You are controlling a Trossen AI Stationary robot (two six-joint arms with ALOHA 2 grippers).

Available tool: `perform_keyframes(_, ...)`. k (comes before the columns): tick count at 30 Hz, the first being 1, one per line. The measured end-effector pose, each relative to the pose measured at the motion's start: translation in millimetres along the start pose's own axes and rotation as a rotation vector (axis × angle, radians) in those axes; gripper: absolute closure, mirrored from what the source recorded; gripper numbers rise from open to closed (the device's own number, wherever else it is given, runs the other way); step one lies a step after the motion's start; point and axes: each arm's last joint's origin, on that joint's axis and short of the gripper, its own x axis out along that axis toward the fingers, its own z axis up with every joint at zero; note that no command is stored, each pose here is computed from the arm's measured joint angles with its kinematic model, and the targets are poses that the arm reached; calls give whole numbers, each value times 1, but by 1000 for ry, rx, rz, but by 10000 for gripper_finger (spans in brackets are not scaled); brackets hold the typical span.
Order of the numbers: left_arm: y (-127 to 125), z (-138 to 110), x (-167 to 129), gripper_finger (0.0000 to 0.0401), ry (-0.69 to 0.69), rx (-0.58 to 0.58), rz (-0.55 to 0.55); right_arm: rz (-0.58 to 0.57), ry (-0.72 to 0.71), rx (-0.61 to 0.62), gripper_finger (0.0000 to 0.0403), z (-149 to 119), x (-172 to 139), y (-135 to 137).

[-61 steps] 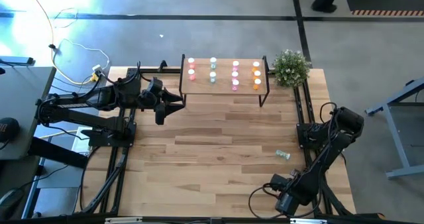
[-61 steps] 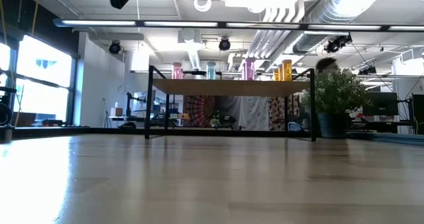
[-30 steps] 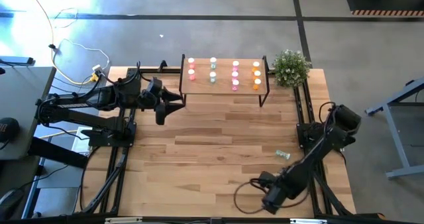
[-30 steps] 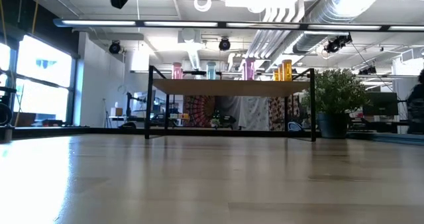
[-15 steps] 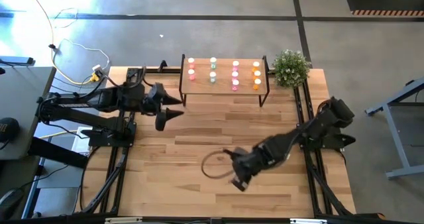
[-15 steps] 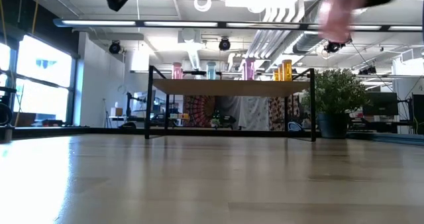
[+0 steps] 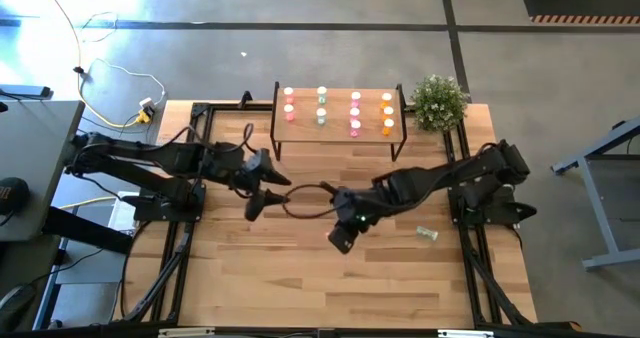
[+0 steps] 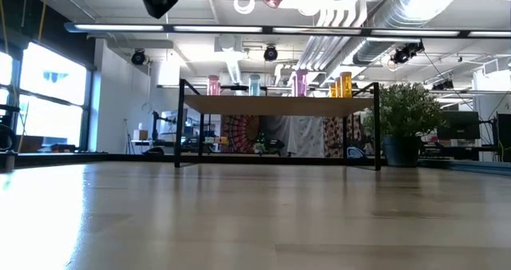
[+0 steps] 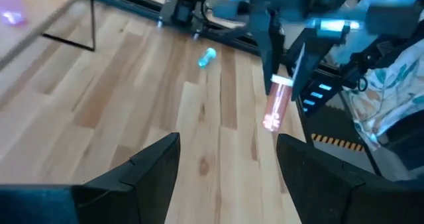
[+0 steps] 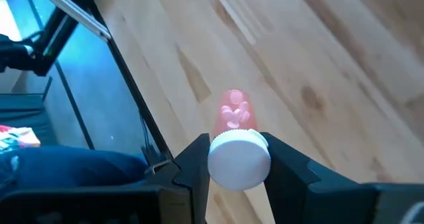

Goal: Pick and place medicine bottles onto shelf by color
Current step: Put the pink pill bottle on the shelf aligned with the other pink pill bottles

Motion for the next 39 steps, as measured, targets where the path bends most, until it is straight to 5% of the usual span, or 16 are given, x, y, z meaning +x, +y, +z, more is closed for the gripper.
perform_keyframes(22, -9, -2, 74, 158, -50, -65, -145, 133, -48, -220, 298, 58, -35, -17)
perform_keyframes(39, 0, 1, 89, 180, -58, -163, -213, 227, 10, -263, 298, 68, -39, -27)
